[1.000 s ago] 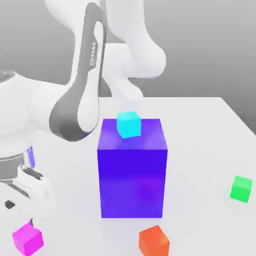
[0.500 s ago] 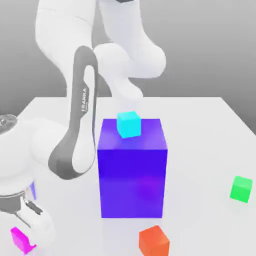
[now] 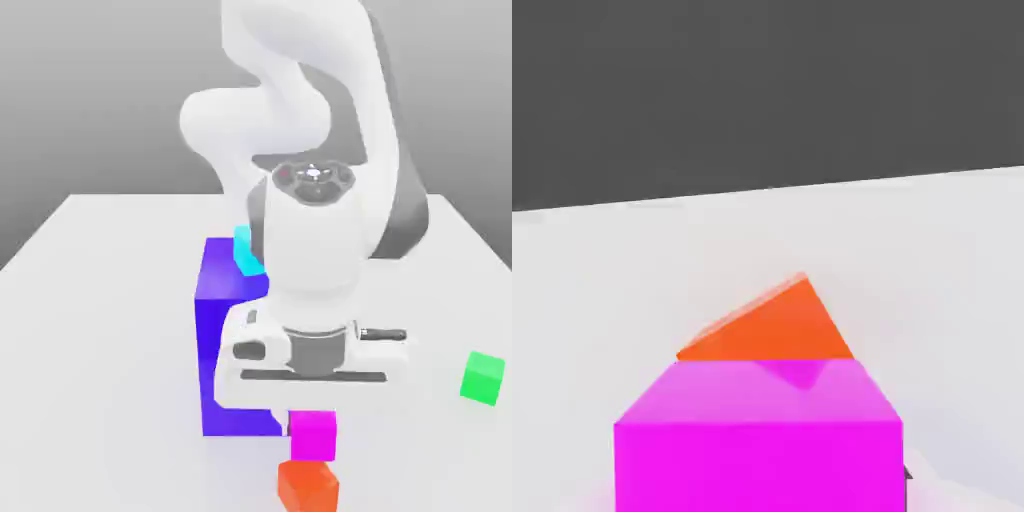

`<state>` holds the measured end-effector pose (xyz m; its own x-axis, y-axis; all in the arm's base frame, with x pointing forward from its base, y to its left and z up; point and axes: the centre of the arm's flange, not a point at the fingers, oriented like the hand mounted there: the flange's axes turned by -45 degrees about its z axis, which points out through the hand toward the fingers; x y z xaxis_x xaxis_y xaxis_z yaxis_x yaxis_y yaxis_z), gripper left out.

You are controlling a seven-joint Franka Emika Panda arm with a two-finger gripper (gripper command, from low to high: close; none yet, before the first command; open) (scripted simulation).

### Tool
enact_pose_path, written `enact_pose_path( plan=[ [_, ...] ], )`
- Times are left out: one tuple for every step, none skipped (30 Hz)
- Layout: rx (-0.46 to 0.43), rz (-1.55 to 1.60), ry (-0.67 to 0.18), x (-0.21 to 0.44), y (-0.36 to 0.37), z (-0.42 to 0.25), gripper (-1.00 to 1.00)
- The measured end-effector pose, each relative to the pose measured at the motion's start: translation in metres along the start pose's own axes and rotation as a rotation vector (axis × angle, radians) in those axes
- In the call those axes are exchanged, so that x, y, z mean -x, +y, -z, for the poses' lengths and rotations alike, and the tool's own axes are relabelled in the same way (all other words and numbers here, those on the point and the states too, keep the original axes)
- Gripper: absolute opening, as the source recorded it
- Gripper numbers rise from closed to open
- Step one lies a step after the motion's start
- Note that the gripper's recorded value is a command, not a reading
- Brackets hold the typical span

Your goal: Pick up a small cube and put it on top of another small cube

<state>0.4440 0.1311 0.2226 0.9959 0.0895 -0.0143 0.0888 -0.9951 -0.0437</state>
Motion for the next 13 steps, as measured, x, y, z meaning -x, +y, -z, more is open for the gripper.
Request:
enact_pose_path(
  plan=[
    [0.003,0.063,-0.001,0.012,-0.027,0.001,-1.00],
    [0.007,0.134,-0.001,0.026,-0.055,0.003,-1.00],
    [0.012,0.225,-0.002,0.046,-0.090,0.004,-1.00],
    [0.019,0.329,-0.002,0.070,-0.130,0.003,-1.00],
    [0.028,0.430,-0.002,0.094,-0.167,-0.001,-1.00],
    [0.039,0.513,0.000,0.115,-0.196,-0.011,-1.00],
    [0.044,0.547,0.002,0.124,-0.208,-0.022,-1.00],
    [0.046,0.564,0.003,0.129,-0.213,-0.033,-1.00],
    [0.046,0.574,0.003,0.132,-0.215,-0.045,-1.00],
    [0.046,0.579,0.002,0.133,-0.216,-0.052,1.00],
    [0.046,0.579,0.002,0.133,-0.216,-0.052,1.00],
    [0.046,0.579,0.002,0.133,-0.216,-0.052,1.00],
    [0.046,0.579,0.002,0.133,-0.216,-0.052,1.00]
  ],
)
